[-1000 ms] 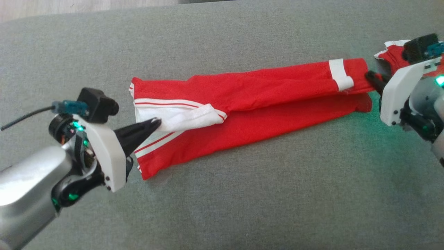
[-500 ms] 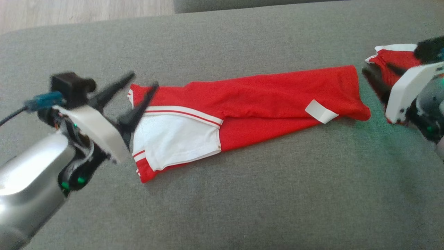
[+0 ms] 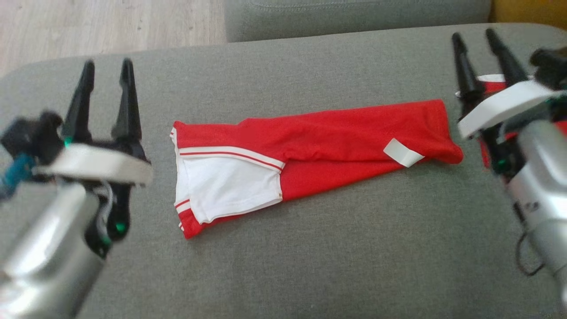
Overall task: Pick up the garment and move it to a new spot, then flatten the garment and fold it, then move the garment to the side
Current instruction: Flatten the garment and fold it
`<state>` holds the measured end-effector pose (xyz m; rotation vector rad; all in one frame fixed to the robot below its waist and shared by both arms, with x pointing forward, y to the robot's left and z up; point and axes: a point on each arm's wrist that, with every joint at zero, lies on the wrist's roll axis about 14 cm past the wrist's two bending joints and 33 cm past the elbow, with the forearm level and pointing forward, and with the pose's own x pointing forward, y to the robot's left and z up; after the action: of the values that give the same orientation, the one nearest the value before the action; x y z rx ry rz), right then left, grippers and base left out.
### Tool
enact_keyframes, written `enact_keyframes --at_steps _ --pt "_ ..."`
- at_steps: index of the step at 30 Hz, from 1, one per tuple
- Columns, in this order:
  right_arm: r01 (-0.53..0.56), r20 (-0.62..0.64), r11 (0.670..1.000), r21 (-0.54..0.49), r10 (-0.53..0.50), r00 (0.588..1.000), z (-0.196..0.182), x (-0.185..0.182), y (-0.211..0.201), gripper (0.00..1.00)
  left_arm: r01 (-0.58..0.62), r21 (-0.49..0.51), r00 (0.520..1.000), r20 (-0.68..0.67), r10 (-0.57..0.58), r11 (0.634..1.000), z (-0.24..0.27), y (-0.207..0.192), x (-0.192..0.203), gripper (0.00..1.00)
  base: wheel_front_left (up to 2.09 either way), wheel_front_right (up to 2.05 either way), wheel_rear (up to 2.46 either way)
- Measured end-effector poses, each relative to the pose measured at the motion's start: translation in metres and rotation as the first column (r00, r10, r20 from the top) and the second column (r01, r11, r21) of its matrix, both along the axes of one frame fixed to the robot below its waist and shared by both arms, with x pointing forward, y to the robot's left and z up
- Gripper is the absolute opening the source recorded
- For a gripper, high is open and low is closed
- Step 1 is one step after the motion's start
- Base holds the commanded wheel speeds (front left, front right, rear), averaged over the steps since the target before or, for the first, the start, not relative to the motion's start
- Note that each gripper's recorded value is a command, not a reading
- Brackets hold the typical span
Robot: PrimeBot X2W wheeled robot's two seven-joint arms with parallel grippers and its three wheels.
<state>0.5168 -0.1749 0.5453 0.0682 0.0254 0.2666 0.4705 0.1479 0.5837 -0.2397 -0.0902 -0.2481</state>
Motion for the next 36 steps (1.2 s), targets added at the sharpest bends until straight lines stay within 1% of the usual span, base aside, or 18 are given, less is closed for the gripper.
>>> enact_keyframes --at_steps 2,4,8,9,12,14,16,21,25,28,29,33,34,36 --pt "-0.001 0.001 1.0 0.023 0.001 1.0 -0.005 -0.006 0.009 1.0 -0.033 -0.017 0.999 -0.004 0.033 0.999 -0.009 0.004 -0.009 1.0 0.0 0.0 0.0" --pt "0.003 -0.001 0.999 0.043 -0.003 1.0 -0.013 -0.014 0.017 1.0 -0.062 -0.027 0.997 -0.038 0.061 0.998 -0.028 0.006 -0.022 1.0 0.0 0.0 0.0" --pt "0.029 0.005 0.996 0.085 -0.029 1.0 -0.026 -0.033 0.028 1.0 -0.075 -0.03 0.993 -0.094 0.072 0.997 -0.062 0.001 -0.048 1.0 0.0 0.0 0.0" --pt "0.034 -0.006 0.995 0.092 -0.033 0.999 -0.033 -0.039 0.032 1.0 -0.073 -0.014 0.993 -0.094 0.071 0.997 -0.066 -0.001 -0.052 1.0 0.0 0.0 0.0" --pt "0.035 -0.061 0.995 0.098 -0.029 0.998 -0.062 -0.063 0.048 1.0 -0.102 -0.035 0.991 -0.086 0.098 0.994 -0.069 -0.001 -0.056 1.0 0.0 0.0 0.0" --pt "0.052 -0.097 0.993 0.104 -0.042 0.994 -0.078 -0.076 0.051 1.0 -0.111 -0.041 0.991 -0.081 0.107 0.993 -0.071 0.0 -0.058 1.0 0.0 0.0 0.0" --pt "0.063 -0.107 0.994 0.091 -0.053 0.993 -0.084 -0.082 0.047 1.0 -0.118 -0.052 0.99 -0.082 0.114 0.992 -0.073 0.0 -0.059 1.0 0.0 0.0 0.0" --pt "0.066 -0.079 0.996 0.067 -0.061 0.995 -0.079 -0.076 0.046 1.0 -0.103 -0.034 0.992 -0.077 0.1 0.994 -0.079 0.001 -0.057 1.0 0.0 0.0 0.0" --pt "0.13 -0.138 0.991 0.034 -0.124 0.983 -0.092 -0.066 0.025 1.0 -0.094 -0.034 0.992 -0.085 0.091 0.995 -0.085 -0.001 -0.053 1.0 0.0 0.0 0.0" --pt "0.19 -0.204 0.981 0.025 -0.181 0.962 -0.104 -0.054 0.007 1.0 -0.079 -0.036 0.993 -0.091 0.076 0.996 -0.09 -0.006 -0.048 1.0 0.0 0.0 0.0" --pt "0.216 -0.241 0.976 0.021 -0.205 0.949 -0.111 -0.048 0.0 1.0 -0.076 -0.036 0.993 -0.098 0.072 0.996 -0.093 -0.006 -0.046 1.0 0.0 0.0 0.0" --pt "0.26 -0.321 0.966 0.003 -0.245 0.915 -0.132 -0.038 -0.011 1.0 -0.08 -0.033 0.99 -0.116 0.076 0.996 -0.101 -0.003 -0.041 1.0 0.0 0.0 0.0" --pt "0.26 -0.321 0.966 0.003 -0.245 0.915 -0.132 -0.038 -0.011 1.0 -0.08 -0.033 0.99 -0.116 0.076 0.996 -0.101 -0.003 -0.041 1.0 0.0 0.0 0.0" --pt "0.275 -0.374 0.962 -0.004 -0.256 0.892 -0.145 -0.037 -0.014 1.0 -0.083 -0.03 0.99 -0.119 0.079 0.996 -0.104 -0.002 -0.039 1.0 0.0 0.0 0.0"
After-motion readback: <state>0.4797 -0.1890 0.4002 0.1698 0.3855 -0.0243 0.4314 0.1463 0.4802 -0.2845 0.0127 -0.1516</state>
